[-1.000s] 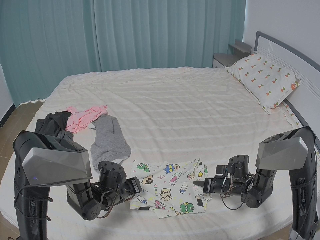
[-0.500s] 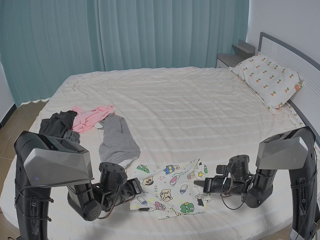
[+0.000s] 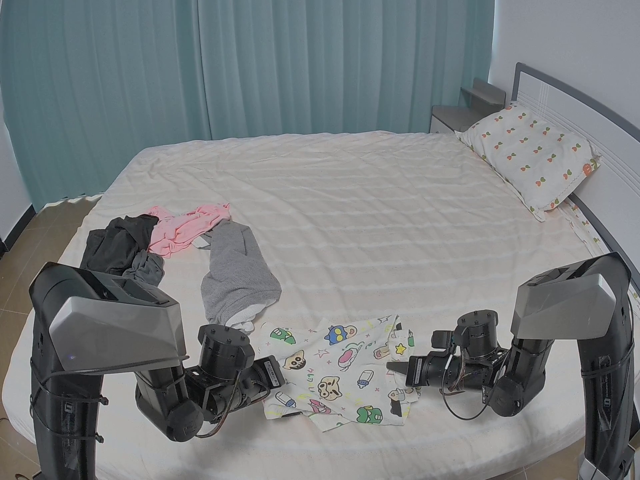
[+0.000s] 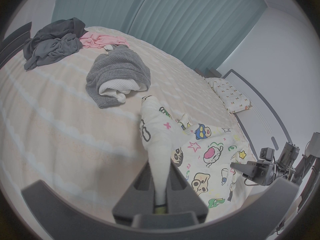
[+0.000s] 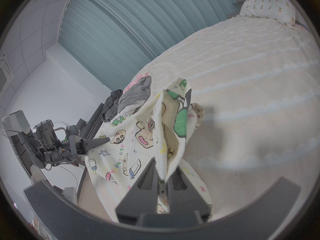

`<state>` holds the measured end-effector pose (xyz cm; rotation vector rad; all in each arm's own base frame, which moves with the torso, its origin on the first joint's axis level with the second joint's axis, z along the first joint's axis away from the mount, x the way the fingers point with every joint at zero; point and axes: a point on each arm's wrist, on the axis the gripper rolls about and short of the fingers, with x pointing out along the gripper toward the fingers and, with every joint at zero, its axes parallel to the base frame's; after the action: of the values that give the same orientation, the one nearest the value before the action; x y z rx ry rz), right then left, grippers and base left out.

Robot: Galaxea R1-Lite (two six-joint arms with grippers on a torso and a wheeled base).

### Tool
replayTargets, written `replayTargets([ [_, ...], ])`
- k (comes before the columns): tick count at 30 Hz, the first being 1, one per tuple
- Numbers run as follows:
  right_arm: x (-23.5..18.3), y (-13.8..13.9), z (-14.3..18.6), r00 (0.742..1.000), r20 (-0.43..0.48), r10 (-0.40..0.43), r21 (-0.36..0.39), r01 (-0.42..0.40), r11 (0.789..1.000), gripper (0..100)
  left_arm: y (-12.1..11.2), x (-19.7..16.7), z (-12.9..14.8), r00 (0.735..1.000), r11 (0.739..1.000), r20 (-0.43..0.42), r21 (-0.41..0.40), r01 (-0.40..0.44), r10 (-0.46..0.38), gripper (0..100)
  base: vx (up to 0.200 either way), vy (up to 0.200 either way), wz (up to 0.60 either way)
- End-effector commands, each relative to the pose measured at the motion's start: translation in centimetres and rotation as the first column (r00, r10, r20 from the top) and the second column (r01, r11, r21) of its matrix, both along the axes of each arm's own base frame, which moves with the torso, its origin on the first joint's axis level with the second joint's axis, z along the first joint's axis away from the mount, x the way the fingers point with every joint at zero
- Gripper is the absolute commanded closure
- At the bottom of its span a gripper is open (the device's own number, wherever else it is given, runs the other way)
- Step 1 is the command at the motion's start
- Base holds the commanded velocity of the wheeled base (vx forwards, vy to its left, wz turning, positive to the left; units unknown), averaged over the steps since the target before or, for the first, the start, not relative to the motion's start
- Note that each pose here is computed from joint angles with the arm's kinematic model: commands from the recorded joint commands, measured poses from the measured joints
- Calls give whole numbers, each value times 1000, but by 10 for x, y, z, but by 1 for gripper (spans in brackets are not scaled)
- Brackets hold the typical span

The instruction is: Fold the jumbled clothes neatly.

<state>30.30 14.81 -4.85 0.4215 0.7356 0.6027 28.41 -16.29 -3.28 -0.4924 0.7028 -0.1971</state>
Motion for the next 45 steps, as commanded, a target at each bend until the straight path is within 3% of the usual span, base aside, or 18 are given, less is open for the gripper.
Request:
replayTargets([
  [1, 0, 0, -1, 1000, -1, 1, -1, -1, 1000, 100, 2, 5, -4, 1000, 1000, -1, 2, -13, 13, 100, 0, 0, 0],
  [13, 0, 0, 0, 1000, -1, 3, 2, -3, 1000, 100, 3, 6, -1, 1000, 1000, 5, -4, -16, 16, 100, 0, 0, 0],
  [28, 0, 0, 0, 1000, -3, 14, 7, -14, 1000, 100, 3, 6, -3, 1000, 1000, 2, -2, -17, 17, 100, 0, 200, 0],
  [45, 0, 0, -2, 1000, -13, 12, 5, -12, 1000, 100, 1, 4, -9, 1000, 1000, -14, 7, -10, 10, 100, 0, 0, 0],
])
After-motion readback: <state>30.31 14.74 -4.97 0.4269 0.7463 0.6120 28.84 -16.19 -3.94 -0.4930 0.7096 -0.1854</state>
